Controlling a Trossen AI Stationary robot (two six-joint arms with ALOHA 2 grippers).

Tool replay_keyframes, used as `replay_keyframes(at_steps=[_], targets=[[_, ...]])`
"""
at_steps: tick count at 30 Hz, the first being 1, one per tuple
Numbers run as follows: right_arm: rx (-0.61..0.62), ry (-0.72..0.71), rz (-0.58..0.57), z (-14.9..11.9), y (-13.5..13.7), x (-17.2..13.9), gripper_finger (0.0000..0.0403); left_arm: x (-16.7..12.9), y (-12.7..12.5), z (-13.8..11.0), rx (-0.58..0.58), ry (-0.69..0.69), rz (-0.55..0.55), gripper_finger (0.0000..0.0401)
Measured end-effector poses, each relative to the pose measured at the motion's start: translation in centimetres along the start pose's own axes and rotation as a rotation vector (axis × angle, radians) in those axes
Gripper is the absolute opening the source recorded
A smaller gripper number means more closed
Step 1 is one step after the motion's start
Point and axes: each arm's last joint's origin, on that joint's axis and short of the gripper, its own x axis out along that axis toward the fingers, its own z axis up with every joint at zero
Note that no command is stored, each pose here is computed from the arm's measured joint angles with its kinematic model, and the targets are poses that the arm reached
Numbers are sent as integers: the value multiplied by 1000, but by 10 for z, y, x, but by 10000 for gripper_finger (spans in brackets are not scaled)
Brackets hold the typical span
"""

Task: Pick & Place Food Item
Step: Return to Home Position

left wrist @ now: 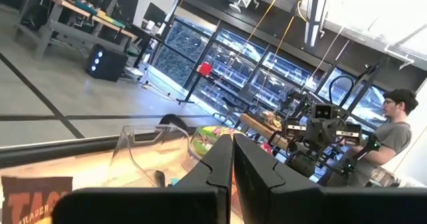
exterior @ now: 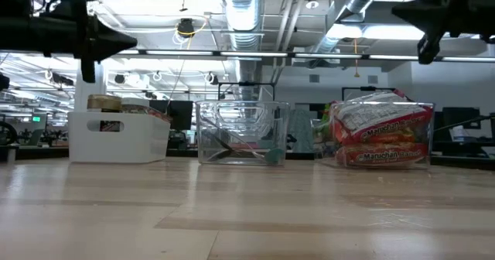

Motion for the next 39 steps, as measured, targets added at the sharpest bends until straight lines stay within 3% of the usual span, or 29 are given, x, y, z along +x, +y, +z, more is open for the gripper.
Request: replay_keyframes(at_steps=[15,18,27,33,39], targets=[[-111,6,-33,-1,-1,0,0,2,7,-11,58,34,74,8],[-134,33,-81,-4,-4,0,0,2,8,-13,67,54,93,8],[-88,16,-117,-5,-5,0,0,4,10,-17,81,92,118,8],[-57,-36,-66,-27,-13,4,0,5,11,-19,88,108,130,8],[-68,5,-83,-37,-17,4,0,5,11,-19,89,104,144,8]])
